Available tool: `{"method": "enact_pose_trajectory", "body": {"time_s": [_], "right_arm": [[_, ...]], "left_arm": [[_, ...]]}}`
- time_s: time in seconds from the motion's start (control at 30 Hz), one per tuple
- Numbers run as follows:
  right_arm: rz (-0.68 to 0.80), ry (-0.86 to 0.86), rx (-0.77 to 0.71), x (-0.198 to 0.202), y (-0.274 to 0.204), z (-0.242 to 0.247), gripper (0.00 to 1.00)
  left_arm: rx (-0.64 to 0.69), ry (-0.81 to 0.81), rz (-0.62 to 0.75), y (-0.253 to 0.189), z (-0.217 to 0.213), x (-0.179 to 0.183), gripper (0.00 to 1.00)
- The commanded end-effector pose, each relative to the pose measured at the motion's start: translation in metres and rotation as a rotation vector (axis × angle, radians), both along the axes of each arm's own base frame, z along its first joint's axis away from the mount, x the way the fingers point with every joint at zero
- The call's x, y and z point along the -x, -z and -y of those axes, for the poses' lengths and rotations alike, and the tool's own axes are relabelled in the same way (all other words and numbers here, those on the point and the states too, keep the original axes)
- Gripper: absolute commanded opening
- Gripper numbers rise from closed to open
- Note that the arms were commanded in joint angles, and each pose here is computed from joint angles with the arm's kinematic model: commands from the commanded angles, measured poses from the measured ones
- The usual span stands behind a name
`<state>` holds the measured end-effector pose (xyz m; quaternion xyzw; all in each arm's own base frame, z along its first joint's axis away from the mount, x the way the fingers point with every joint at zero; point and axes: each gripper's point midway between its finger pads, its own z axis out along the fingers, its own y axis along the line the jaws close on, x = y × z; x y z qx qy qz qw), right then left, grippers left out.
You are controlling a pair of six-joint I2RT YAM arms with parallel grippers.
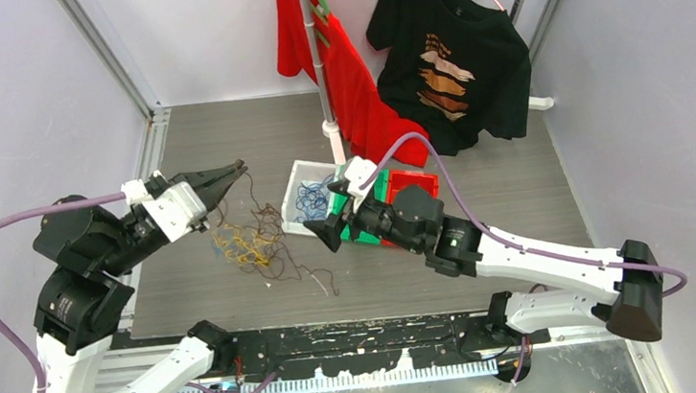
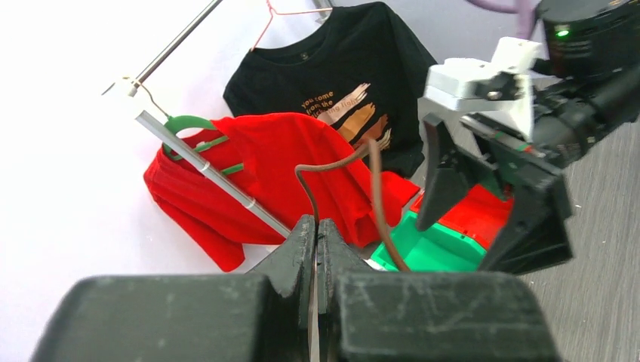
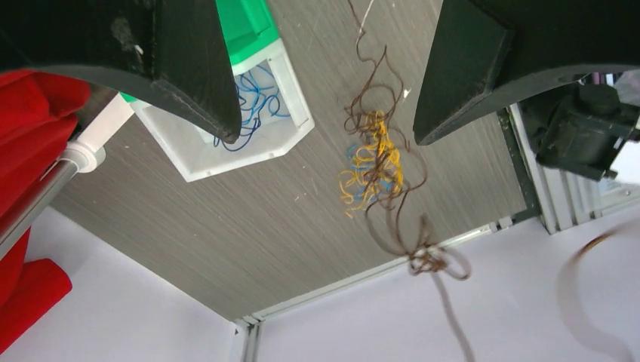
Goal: Untangle the cables
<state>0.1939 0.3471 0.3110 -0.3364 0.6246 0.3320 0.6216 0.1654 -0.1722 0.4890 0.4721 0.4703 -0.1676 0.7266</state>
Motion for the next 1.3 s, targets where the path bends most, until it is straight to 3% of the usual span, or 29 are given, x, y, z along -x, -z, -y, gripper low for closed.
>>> {"method": "enact_pose_trajectory", "body": {"time_s": [0.0,0.37,0.67,1.03,1.27], "right_arm": [[0.063,-0.076,-0.270,-0.006,-0.075,-0.006,0.89],[0.053,-0.362,-0.387,0.019,-0.120,-0.056,0.90],[-0.006,-0.370,-0.406,-0.008,-0.116,-0.089,0.80],[-0.168,-0.325,-0.371,-0.037,-0.032,-0.126,0.60],[-0.246,-0.273,-0.371,-0.050,0.025,-0.134,0.57]], "left_arm": [[0.010,0.020,0.030,-0.015,-0.004,0.012,0.00],[-0.014,0.095,-0.022,-0.009,0.005,0.023,0.00],[0.002,0.112,-0.025,-0.018,0.005,0.028,0.00],[0.054,0.132,0.033,-0.058,0.003,0.037,0.00],[0.097,0.098,0.125,-0.093,-0.005,0.039,0.00]]}}
